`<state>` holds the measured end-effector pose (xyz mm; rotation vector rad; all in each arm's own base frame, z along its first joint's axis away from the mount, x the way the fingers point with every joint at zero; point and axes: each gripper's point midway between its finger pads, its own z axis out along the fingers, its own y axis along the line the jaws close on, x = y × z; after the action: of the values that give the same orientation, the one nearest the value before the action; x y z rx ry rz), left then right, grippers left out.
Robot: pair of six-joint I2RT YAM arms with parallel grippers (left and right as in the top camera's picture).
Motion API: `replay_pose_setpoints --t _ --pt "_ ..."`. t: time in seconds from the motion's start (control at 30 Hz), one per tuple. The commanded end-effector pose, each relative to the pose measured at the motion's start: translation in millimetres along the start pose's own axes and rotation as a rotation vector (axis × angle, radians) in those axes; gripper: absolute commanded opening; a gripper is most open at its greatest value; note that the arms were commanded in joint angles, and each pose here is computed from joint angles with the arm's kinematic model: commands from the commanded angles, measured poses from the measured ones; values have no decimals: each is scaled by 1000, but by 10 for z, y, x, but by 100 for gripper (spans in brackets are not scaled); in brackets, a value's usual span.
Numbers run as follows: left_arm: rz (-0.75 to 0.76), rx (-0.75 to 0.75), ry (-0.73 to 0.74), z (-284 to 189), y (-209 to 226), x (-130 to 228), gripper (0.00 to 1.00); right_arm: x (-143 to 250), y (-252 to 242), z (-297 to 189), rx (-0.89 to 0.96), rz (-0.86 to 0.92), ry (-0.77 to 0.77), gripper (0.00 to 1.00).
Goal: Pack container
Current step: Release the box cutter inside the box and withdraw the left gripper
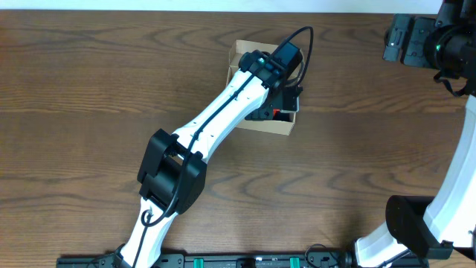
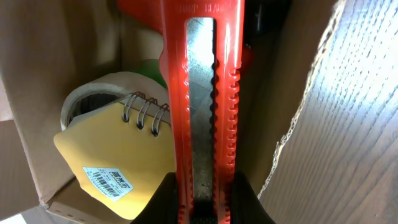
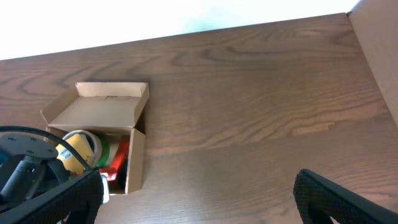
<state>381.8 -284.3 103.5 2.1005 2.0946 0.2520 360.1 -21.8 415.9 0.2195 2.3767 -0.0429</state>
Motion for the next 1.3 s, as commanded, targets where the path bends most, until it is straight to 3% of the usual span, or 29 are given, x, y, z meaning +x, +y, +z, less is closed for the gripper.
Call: replay_pose_setpoints --t 0.0,0.47,0.63,0.83,1.0,1.13,1.23,1.27 --pt "33 0 13 53 20 0 6 2 -31 7 6 18 3 99" --pt "38 23 6 91 -22 -19 6 2 -31 7 6 18 3 99" --pt "13 22 6 91 -21 -18 33 2 -31 7 6 18 3 99" --pt "0 9 21 90 3 6 39 2 -31 7 6 18 3 99" --pt "-24 -1 18 73 20 1 33 2 -31 7 6 18 3 99" --pt "-65 -22 9 7 52 -35 6 2 -31 7 6 18 3 99" --pt "-177 -61 -34 -176 129 -136 7 2 -31 7 6 18 3 99" --pt "-232 -81 -58 -277 178 -177 11 2 -31 7 6 18 3 99"
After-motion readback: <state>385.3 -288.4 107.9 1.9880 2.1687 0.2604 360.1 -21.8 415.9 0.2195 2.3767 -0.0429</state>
